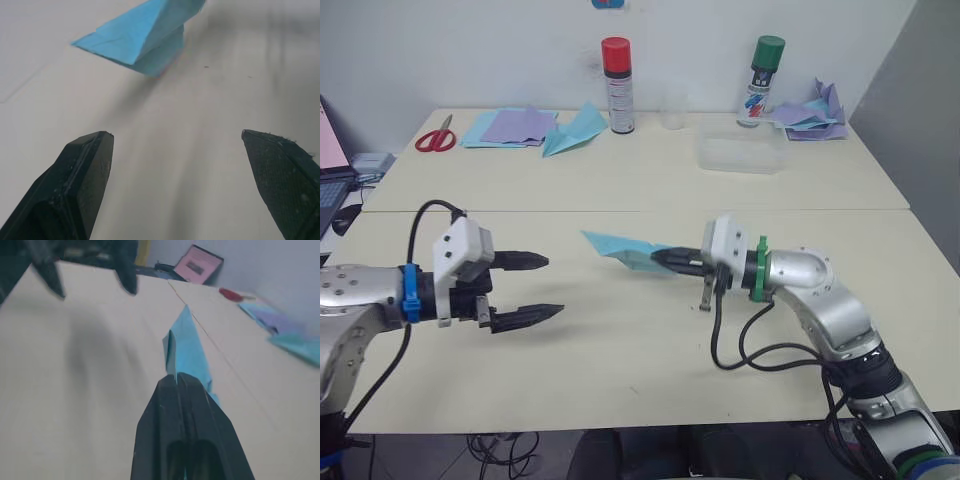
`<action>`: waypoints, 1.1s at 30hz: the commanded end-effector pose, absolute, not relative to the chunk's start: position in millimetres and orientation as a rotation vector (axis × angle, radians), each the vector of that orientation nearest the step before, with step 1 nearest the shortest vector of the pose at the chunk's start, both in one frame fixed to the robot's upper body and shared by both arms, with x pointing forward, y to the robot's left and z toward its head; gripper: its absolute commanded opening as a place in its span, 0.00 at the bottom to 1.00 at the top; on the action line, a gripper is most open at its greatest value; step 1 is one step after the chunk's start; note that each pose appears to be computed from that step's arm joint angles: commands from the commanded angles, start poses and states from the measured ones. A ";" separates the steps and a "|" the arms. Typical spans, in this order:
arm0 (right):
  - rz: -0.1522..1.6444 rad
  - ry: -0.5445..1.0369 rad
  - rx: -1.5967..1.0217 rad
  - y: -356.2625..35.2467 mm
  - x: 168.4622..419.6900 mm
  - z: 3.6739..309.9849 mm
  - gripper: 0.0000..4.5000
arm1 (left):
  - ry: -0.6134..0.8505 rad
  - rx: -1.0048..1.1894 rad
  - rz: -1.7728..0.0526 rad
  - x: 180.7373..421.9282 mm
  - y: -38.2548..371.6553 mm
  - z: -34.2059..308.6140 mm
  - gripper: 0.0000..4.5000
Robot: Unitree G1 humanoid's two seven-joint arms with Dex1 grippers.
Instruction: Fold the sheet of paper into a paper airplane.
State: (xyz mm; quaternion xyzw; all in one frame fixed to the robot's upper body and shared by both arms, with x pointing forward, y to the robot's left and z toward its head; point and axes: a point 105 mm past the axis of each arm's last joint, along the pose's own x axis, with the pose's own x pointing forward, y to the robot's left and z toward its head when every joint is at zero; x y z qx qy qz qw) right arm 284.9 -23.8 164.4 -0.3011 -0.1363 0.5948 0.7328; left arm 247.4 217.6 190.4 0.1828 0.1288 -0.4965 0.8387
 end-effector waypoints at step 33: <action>1.289 0.155 -0.305 -25.2 292.2 82.1 0.00 | 0.331 0.330 -1.034 226.7 207.3 156.9 1.00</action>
